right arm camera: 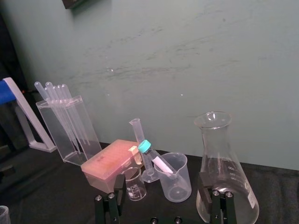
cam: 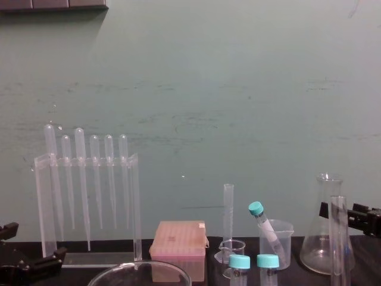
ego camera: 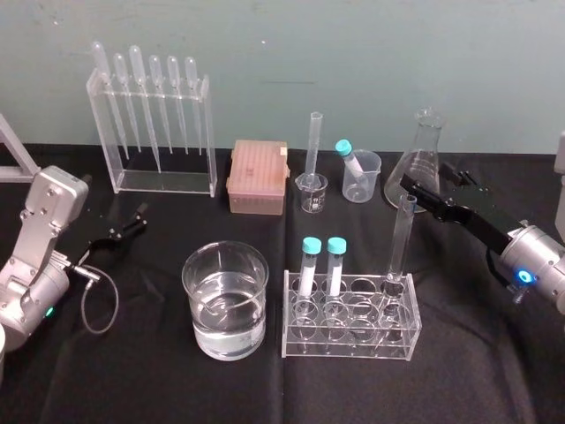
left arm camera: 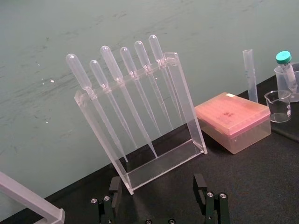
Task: Hold the test tube with one hand and immerse one end into the beaker, then return it to the test tube rack.
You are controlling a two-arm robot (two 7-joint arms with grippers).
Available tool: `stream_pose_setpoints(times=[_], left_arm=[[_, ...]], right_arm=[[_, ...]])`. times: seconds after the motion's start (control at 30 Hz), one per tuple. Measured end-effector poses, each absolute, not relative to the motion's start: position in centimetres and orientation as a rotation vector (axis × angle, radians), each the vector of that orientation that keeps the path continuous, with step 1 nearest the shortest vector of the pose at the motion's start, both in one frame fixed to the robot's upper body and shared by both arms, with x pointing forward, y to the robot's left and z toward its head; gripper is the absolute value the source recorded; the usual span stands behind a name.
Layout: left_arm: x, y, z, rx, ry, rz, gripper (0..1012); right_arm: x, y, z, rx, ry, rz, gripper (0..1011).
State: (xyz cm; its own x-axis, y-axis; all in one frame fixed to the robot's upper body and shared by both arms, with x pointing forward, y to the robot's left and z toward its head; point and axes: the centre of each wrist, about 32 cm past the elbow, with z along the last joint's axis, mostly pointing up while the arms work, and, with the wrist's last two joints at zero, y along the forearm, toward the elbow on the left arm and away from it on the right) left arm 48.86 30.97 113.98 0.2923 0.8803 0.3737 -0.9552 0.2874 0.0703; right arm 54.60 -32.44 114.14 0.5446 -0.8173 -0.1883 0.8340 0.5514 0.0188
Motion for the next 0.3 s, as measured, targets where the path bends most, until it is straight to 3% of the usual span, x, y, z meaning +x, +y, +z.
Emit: stream_pose_setpoints(times=[0.3], left_arm=[[48.86,30.97,113.98,0.304,-0.285,1.248,1000]], right_arm=[[54.54,-32.46,114.15,0.110,0.162,-0.984,1000]])
